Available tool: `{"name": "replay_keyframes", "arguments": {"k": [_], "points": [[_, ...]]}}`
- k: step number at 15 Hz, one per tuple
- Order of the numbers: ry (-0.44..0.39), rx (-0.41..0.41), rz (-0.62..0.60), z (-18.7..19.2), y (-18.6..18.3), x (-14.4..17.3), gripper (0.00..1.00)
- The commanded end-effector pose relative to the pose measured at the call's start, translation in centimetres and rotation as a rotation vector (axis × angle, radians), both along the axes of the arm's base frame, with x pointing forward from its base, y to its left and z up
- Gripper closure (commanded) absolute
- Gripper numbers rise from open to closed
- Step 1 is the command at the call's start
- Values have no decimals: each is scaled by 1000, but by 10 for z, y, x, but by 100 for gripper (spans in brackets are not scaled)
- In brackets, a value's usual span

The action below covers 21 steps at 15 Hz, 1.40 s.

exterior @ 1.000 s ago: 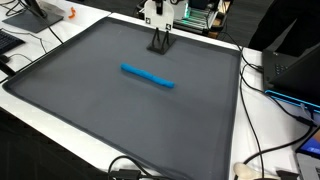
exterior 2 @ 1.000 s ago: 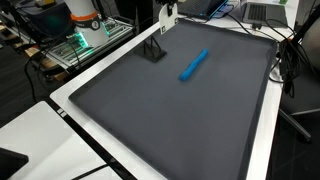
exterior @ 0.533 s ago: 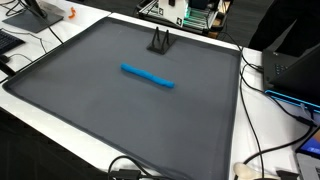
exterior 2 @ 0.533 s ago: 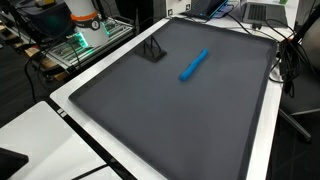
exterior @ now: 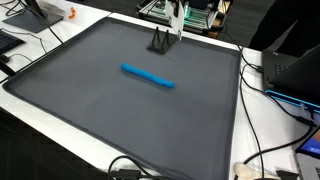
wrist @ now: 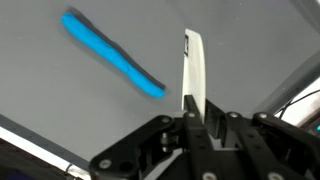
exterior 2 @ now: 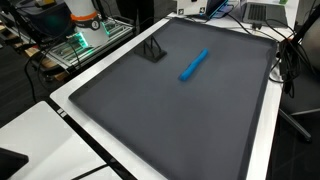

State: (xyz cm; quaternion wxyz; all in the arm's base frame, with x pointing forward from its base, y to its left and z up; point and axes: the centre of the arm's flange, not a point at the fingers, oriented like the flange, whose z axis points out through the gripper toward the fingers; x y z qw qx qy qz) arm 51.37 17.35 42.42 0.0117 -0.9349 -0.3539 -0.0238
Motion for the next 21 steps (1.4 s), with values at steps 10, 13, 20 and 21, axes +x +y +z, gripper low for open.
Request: {"name": "replay_keyframes", "arguments": {"k": [10, 13, 20, 21], "points": [[23, 25, -295, -21, 9, 34, 91], [29, 13, -321, -28, 7, 38, 98], [96, 29, -527, -89, 5, 61, 98], [91, 39, -544, -94, 5, 64, 98]]}}
